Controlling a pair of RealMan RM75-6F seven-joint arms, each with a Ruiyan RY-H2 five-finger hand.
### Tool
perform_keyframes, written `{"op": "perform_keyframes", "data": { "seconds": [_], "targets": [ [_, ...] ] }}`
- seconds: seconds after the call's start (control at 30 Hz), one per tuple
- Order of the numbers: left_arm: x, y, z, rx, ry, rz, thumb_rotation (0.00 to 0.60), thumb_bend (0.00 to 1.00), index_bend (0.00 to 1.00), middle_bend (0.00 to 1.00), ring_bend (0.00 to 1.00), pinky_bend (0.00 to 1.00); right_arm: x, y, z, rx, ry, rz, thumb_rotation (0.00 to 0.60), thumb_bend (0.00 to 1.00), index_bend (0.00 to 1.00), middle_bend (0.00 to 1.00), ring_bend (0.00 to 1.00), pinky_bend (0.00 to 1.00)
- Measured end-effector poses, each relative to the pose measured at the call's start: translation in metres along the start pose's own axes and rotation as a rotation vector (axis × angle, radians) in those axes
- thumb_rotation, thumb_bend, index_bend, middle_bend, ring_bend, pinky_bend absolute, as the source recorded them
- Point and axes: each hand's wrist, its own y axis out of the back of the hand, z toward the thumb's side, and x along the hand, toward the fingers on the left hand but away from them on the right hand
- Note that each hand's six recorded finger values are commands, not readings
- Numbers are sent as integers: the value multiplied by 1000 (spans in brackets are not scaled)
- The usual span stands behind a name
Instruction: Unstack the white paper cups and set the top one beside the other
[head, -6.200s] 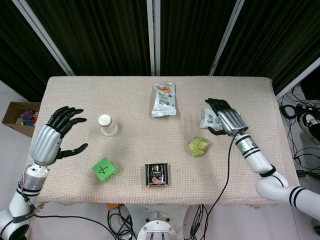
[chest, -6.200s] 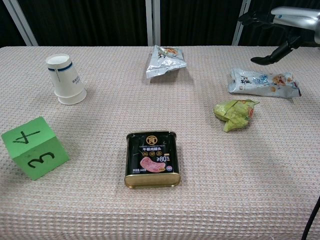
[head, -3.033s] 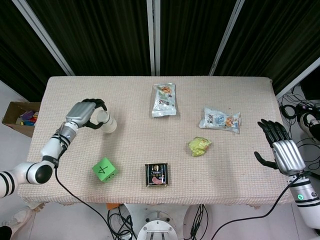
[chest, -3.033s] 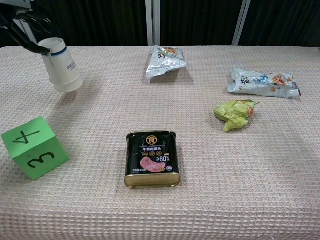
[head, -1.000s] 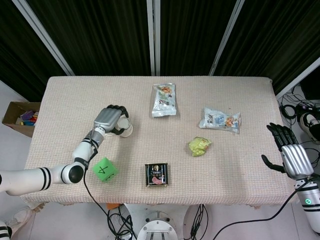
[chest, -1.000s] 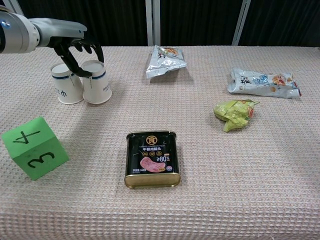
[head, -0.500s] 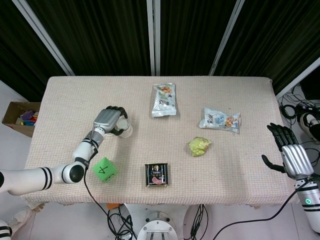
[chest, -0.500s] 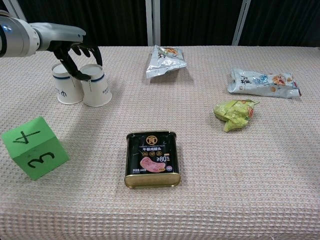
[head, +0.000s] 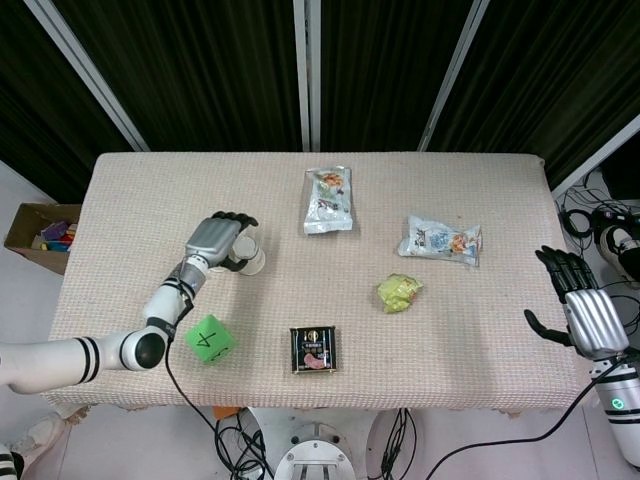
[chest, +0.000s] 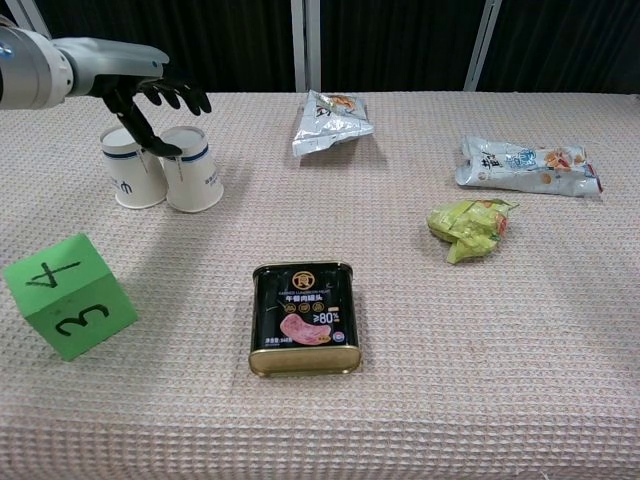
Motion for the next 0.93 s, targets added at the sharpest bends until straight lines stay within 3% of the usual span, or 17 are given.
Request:
{"op": "perform_keyframes", "data": {
  "seconds": [0.13,0.23,0.37,0.47,0.57,0.7,0.93],
  "targets": [
    [-13,17,-10,-43,8,63,600,203,162,147,121,126,4,3,-3,2,-11,-1,600,266,57,58,0,0],
    [-28,34,-30,-64,36,154,600,201,171,154,121,127,6,7,-6,-4,-18,-10,600,266,58,58,0,0],
    [-64,56,-76,-54,109,318,600,200,206,169,121,128,11,13,-6,-12,-1,-30,600,266,55,58,0,0],
    [-101,60,-116,-20,174,417,600,201,214,169,121,127,16,21,-7,-7,4,-45,600,268,54,58,0,0],
    [-142,51,-149,17,233,485,600,201,227,164,121,127,19,26,-7,-11,7,-53,600,271,54,61,0,0],
    [-193,31,-183,39,319,527,600,201,229,162,121,126,23,23,-4,-12,11,-49,600,276,53,66,0,0],
    [-263,-12,-193,51,337,513,600,192,229,149,121,125,31,11,5,11,5,-55,600,282,53,65,0,0]
  ]
}}
